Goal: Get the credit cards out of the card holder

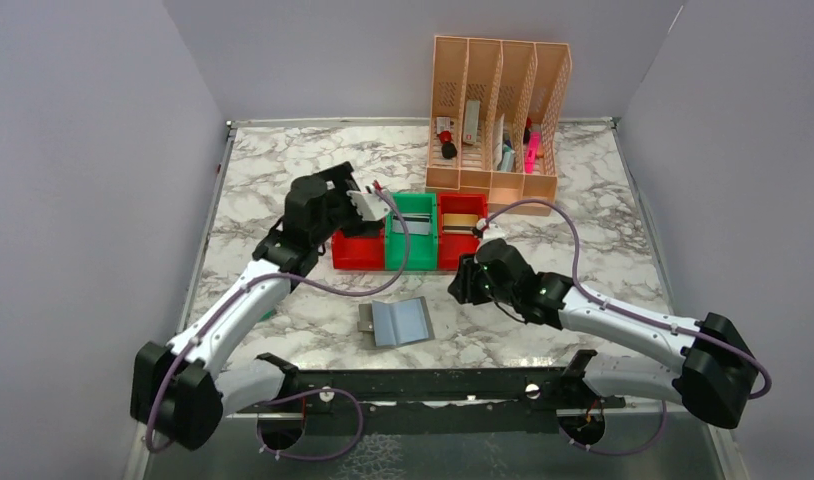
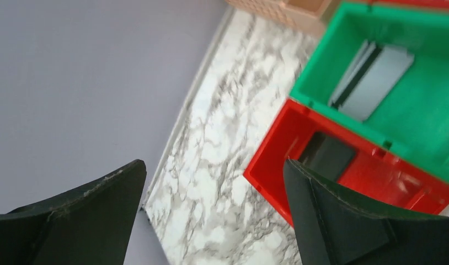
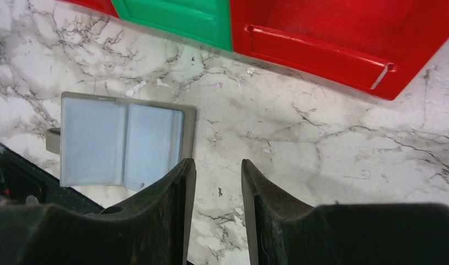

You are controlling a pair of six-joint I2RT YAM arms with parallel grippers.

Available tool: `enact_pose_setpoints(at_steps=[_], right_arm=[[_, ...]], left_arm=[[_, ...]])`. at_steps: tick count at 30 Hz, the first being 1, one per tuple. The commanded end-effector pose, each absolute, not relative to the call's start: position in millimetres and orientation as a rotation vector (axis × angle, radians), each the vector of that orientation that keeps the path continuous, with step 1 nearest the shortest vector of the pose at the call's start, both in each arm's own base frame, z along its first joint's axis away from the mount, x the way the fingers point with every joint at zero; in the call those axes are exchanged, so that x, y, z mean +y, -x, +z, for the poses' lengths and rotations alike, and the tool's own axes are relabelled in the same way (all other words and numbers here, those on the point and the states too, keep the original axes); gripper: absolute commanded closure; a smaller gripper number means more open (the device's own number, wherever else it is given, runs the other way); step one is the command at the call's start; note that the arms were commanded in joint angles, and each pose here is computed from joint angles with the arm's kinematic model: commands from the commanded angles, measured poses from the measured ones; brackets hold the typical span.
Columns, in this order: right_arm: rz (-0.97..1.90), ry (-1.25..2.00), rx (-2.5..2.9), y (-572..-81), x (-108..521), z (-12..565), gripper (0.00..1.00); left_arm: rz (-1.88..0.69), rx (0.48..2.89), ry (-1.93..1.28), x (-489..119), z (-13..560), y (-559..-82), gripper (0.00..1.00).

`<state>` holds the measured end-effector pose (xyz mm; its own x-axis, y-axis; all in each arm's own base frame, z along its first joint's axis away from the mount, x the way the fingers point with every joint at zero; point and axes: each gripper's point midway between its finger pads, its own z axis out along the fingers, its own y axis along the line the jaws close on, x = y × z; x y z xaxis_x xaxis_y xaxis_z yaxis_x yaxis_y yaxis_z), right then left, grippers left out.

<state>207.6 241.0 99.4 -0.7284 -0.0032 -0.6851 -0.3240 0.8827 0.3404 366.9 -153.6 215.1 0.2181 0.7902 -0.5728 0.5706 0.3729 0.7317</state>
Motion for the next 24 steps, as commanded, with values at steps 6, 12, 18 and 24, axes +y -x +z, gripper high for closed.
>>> enact_pose_setpoints(at_steps=[6, 12, 18, 24], right_arm=[[0.73, 0.3, 2.372, -199.6, 271.7, 98.9, 0.55], [0.841, 0.329, 2.388, -190.8, 287.1, 97.9, 0.55], [0.925, 0.361, 2.431, -181.8, 300.0, 91.3, 0.57], [1.052, 0.366, 2.448, -173.0, 316.0, 87.8, 0.59]], left_arm=[[-0.366, 1.569, -0.407, -155.3, 294.1, -316.5, 0.01], [-0.545, 1.937, -0.119, -155.4, 225.5, -293.1, 0.01], [-0.604, 2.159, 0.076, -150.3, 165.7, -262.9, 0.01], [-0.764, 2.281, 0.144, -159.4, 131.0, -220.8, 0.04]])
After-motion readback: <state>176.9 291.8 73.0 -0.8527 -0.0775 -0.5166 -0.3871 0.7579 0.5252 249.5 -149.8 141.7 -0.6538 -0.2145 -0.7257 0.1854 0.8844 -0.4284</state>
